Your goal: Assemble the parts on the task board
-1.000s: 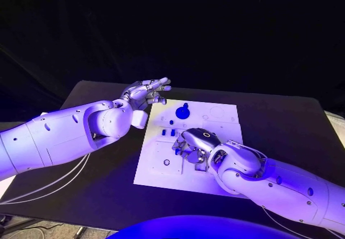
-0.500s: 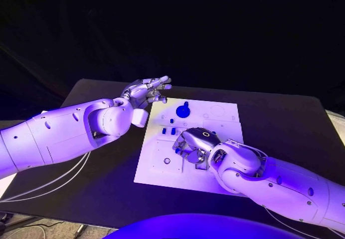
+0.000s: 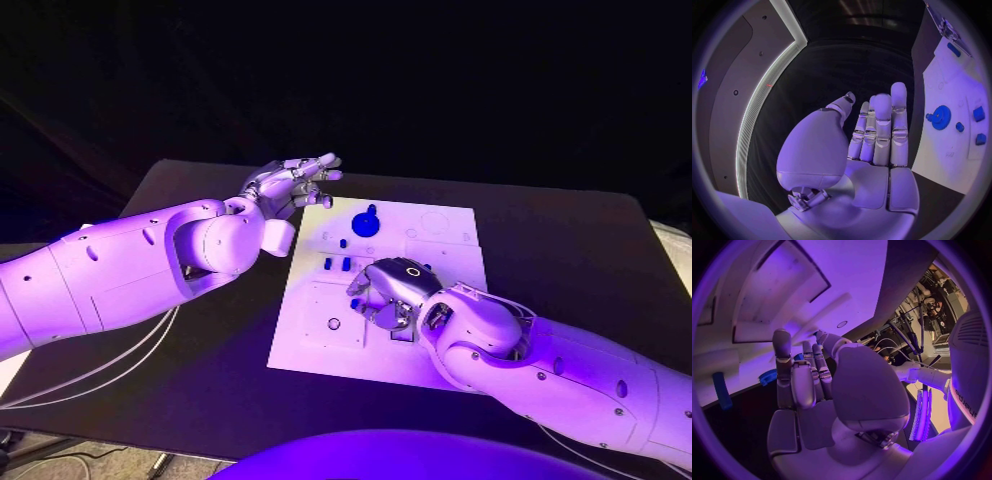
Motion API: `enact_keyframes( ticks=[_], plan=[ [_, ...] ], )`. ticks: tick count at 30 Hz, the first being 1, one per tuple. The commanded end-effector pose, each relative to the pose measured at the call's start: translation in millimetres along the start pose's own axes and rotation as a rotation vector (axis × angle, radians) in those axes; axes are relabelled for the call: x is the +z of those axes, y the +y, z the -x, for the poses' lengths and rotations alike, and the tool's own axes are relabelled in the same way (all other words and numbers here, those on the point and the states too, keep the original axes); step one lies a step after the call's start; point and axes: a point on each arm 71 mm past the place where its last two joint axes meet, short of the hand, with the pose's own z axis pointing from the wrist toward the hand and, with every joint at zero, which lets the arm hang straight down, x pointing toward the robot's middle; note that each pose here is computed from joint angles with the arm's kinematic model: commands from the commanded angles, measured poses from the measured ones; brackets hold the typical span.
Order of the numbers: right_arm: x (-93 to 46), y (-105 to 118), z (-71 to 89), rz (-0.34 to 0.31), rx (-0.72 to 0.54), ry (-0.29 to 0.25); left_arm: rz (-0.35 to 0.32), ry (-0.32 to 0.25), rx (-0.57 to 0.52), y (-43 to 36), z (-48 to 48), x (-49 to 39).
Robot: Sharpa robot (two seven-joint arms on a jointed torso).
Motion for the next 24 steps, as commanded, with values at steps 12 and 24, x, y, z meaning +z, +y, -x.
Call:
enact_keyframes(
  ticks=[12,24],
  plan=[
    [-26.3,-9,47.0,-0.034,0.025,-0.149,0.004,0.017,-0.011,-0.6,1.3,-0.5],
    [-42.4,-59,65.1,-0.191,-0.101,-0.037,0.007,0.021,-0.012,0.2,0.6,-0.5]
  ],
)
